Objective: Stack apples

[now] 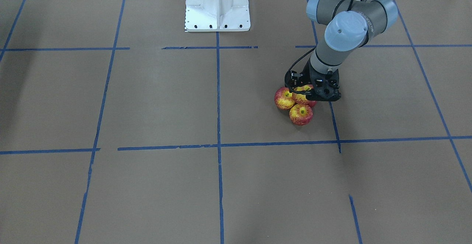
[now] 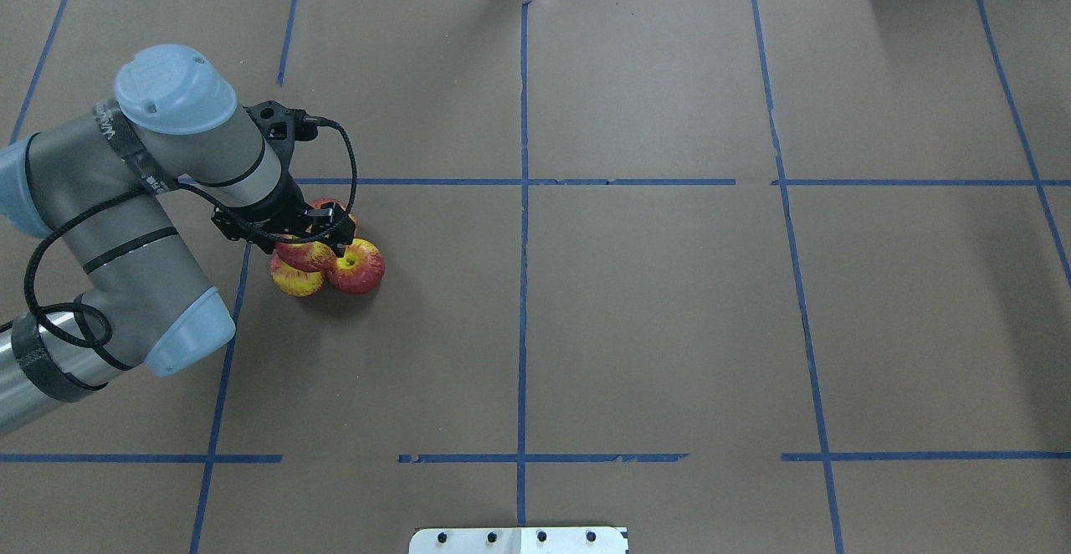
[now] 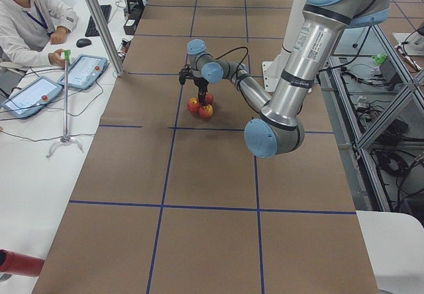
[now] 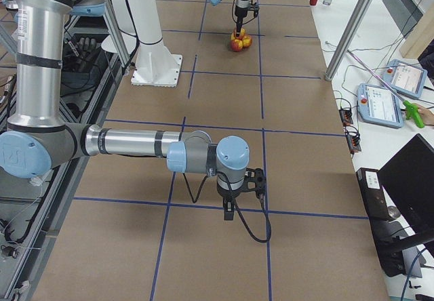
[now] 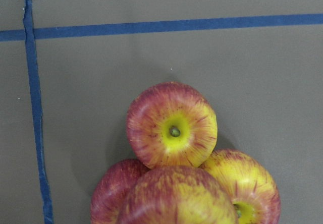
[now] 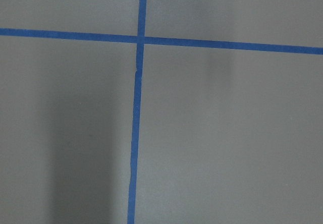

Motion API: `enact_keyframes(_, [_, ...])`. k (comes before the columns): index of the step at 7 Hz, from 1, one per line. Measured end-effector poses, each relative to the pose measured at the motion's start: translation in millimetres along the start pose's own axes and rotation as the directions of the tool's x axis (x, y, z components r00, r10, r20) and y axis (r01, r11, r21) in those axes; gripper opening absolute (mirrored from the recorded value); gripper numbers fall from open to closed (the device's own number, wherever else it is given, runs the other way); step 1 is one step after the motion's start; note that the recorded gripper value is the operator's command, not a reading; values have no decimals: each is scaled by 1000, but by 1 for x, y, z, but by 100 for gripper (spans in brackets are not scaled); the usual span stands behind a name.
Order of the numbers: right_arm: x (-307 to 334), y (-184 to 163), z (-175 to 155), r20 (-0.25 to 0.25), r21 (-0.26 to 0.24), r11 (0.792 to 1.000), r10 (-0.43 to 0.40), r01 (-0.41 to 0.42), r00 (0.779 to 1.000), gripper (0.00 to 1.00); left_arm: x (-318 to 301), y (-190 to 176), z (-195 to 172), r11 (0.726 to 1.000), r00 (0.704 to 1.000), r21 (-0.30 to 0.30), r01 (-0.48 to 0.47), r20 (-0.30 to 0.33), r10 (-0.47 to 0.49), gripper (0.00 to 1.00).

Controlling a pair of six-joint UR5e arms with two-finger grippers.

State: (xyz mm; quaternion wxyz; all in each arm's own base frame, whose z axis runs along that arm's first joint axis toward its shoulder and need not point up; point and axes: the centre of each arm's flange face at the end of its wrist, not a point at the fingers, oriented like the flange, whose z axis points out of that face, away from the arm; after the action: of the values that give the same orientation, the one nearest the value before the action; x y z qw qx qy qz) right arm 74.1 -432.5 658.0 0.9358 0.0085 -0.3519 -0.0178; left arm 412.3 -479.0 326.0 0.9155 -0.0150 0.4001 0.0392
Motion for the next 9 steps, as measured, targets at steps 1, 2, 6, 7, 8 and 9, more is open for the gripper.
enact_keyframes(1, [0, 0, 0, 0, 0, 1000, 0, 0, 1000, 100, 1, 1, -2, 1000, 1000, 2, -2, -3, 2, 100])
enact_keyframes(2, [0, 0, 0, 0, 0, 1000, 0, 0, 1000, 100, 1, 4, -10, 1000, 1000, 10, -6, -11, 6, 100])
enact_keyframes(6, [0, 0, 0, 0, 0, 1000, 0, 0, 1000, 100, -73, -10, -111, 995, 999, 100, -1, 39, -3, 100])
enact_keyframes(7, [0, 0, 0, 0, 0, 1000, 0, 0, 1000, 100, -115, -12, -118, 994, 997, 102, -48, 73, 40, 100])
enact_keyframes(8, [0, 0, 0, 0, 0, 1000, 0, 0, 1000, 100, -176, -13, -129, 990, 990, 93, -106, 101, 96, 100])
enact_keyframes(9, [0, 0, 0, 0, 0, 1000, 0, 0, 1000, 100, -245, -10, -143, 987, 985, 76, -145, 105, 136, 100])
